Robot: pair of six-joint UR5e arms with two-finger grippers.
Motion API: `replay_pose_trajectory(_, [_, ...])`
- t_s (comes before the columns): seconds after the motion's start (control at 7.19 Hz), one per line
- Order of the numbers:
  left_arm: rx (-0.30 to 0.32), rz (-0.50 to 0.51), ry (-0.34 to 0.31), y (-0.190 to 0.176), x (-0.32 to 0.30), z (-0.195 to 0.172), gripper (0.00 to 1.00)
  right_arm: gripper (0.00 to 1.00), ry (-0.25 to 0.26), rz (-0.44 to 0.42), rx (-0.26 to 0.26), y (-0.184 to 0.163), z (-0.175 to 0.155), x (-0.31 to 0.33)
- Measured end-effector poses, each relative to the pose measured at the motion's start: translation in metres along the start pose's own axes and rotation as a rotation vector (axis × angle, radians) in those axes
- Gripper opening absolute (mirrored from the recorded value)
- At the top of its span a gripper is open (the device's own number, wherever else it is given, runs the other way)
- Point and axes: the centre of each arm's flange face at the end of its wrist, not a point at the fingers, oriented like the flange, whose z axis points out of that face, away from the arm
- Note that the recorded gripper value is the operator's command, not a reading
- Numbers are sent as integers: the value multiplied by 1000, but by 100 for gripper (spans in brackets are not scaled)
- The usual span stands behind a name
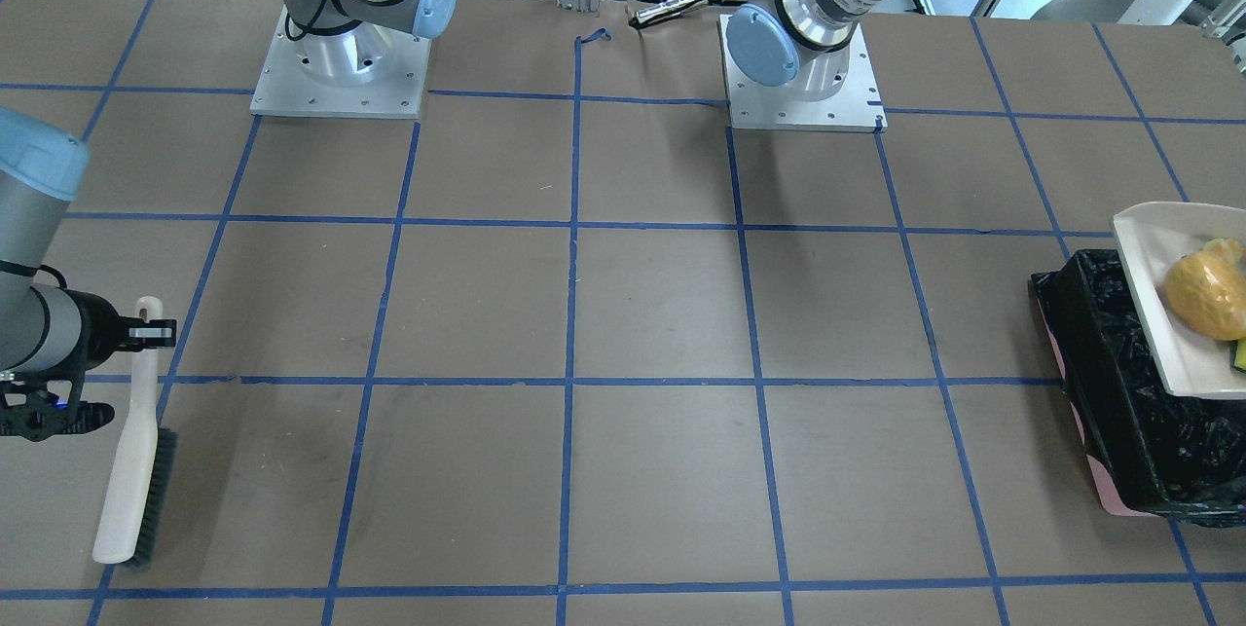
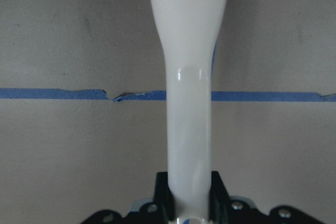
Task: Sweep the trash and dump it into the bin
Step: 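Carry the dustpan over the trash bag while the right gripper lowers the brush, then tilt the dustpan over the trash bag with the left gripper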
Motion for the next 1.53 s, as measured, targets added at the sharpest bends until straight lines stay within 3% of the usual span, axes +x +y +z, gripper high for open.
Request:
replay_pose_trajectory(0.56, [-28,9,8,0,-5,2,0,0,14,34,21,20,-9,-4])
replay_pose_trajectory(1.11, [-222,20,46,1,-26,9,0,0,21,37,44,20,3,-5])
replay_pose_trajectory(1.53, [-308,31,39,-12,-39,13,0,0,30,38,66,20,11,-7])
